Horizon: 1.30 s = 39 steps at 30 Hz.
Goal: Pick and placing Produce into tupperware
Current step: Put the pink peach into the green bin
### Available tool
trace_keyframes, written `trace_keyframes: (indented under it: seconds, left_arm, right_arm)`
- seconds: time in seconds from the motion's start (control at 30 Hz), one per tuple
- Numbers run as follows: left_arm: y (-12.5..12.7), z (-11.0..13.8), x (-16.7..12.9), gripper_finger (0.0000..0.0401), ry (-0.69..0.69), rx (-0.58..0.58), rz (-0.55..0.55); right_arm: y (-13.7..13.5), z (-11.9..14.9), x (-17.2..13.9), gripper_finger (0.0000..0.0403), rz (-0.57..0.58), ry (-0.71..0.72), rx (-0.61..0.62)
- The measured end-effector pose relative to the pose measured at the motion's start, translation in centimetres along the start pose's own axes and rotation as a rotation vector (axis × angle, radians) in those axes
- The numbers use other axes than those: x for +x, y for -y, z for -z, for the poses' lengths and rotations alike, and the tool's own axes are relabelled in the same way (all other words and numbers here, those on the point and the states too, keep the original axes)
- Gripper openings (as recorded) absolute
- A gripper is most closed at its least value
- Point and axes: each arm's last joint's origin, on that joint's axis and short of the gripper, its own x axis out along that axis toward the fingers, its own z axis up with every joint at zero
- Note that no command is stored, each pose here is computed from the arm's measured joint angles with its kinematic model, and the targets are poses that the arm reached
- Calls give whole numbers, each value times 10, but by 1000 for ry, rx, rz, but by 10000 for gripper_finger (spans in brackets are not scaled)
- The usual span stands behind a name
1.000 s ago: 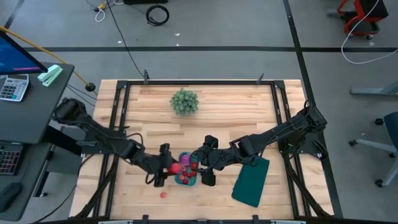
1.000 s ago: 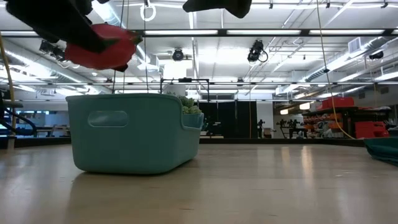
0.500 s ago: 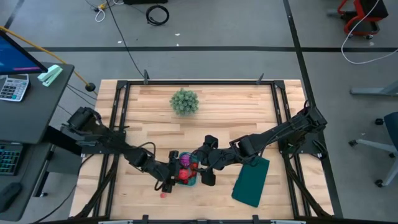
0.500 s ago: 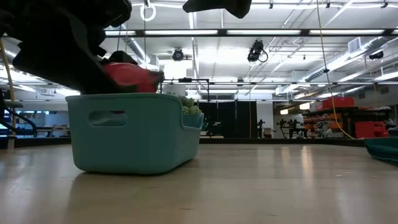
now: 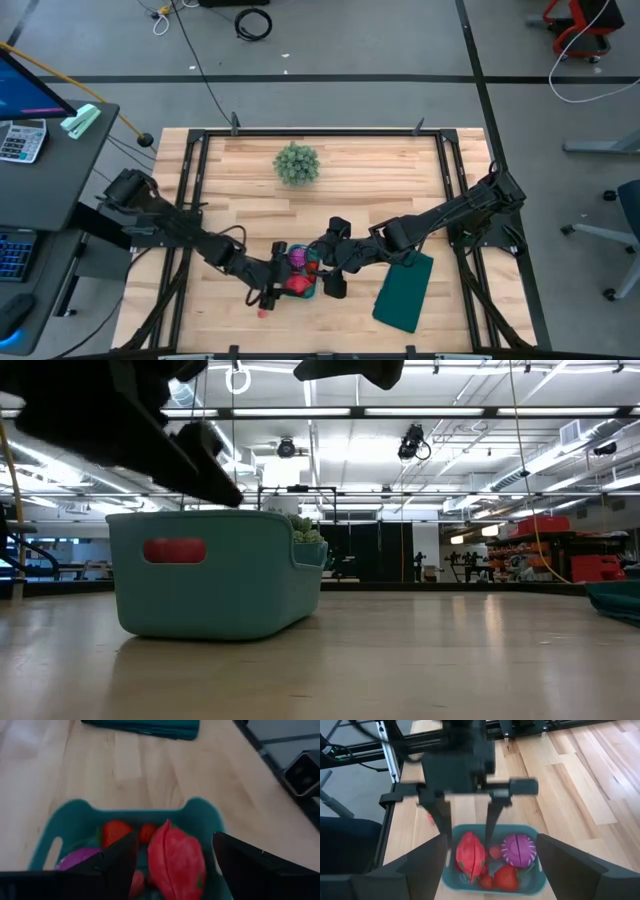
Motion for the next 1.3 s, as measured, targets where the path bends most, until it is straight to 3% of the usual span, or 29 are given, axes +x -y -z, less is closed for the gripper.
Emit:
trace_keyframes:
  seconds: [0.27, 0.5, 0.6, 0.87, 1.0, 1.3]
  left_arm:
    - [6, -21, -58, 255, 19, -54, 90]
    - [33, -7, -87, 253, -81, -208, 183]
    - [49, 3, -87, 252, -124, -206, 217]
    - [68, 35, -66, 250, -230, -1, 169]
    - [69, 47, -51, 251, -285, -26, 128]
    - [73, 47, -44, 243, -270, -84, 176]
  right_arm:
    - [0, 1, 0, 314, 3, -6, -6]
    - [0, 1, 0, 315, 2, -7, -6]
    - [0, 1, 0, 314, 3, -7, -7]
    - [0, 1, 0, 315, 3, -8, -7]
    - [0, 1, 0, 314, 3, -8, -7]
    - [0, 1, 0, 315, 3, -8, -34]
